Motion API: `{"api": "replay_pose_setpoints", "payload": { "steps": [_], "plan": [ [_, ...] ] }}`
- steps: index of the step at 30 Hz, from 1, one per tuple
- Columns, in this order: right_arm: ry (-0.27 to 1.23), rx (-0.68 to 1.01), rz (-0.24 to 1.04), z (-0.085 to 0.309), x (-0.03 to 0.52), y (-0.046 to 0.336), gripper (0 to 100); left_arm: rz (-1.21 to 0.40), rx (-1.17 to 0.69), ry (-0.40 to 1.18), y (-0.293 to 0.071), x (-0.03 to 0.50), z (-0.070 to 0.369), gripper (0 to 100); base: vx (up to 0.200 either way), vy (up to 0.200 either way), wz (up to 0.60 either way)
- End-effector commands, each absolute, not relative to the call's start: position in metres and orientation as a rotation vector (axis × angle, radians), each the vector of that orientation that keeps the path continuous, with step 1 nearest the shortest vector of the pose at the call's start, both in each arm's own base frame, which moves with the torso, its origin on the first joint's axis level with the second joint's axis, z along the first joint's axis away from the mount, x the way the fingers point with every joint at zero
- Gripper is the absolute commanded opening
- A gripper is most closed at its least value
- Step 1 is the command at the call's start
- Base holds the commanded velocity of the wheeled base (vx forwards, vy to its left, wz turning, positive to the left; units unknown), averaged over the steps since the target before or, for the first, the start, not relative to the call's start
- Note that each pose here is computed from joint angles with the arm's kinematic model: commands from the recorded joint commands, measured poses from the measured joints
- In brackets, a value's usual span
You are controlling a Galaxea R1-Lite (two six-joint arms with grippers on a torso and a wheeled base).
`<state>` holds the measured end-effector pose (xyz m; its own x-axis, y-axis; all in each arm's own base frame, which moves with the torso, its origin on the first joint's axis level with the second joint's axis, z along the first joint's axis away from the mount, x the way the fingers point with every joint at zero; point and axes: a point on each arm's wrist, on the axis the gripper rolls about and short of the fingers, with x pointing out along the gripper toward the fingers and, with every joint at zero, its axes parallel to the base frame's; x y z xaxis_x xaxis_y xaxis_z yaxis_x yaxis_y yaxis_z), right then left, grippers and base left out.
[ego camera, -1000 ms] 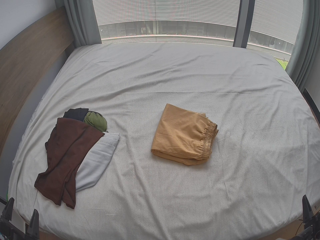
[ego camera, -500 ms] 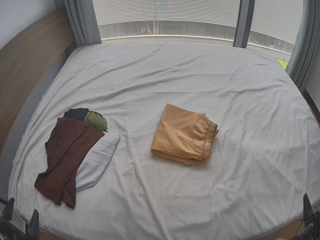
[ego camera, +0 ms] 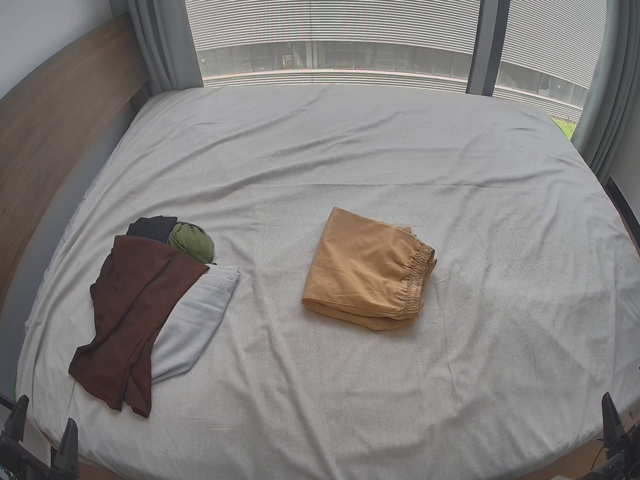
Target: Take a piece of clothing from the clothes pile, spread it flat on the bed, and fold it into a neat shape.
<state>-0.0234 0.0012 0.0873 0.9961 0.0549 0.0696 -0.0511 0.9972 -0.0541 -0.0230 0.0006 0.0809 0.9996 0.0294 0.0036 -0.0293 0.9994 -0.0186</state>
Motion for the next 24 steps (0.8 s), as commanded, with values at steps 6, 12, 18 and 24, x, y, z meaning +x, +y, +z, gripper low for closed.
{"api": "replay_pose_setpoints", "payload": {
  "steps": [6,12,18,24],
  "plan": [
    [0.026,0.007,-0.020,0.0755,-0.0240,-0.0006,100,0.031,-0.018,0.004,0.0006,-0.0225,0.0756,100,0.000,0.000,0.00],
    [0.015,0.001,-0.002,0.0760,-0.0238,-0.0002,100,0.031,-0.009,0.003,0.0006,-0.0225,0.0757,100,0.000,0.000,0.00],
    [0.017,0.001,-0.002,0.0759,-0.0238,-0.0002,100,0.031,-0.014,0.004,0.0006,-0.0225,0.0756,100,0.000,0.000,0.00],
    [0.017,0.000,-0.002,0.0759,-0.0238,-0.0002,100,0.031,-0.014,0.004,0.0006,-0.0225,0.0756,100,0.000,0.000,0.00]
  ]
}}
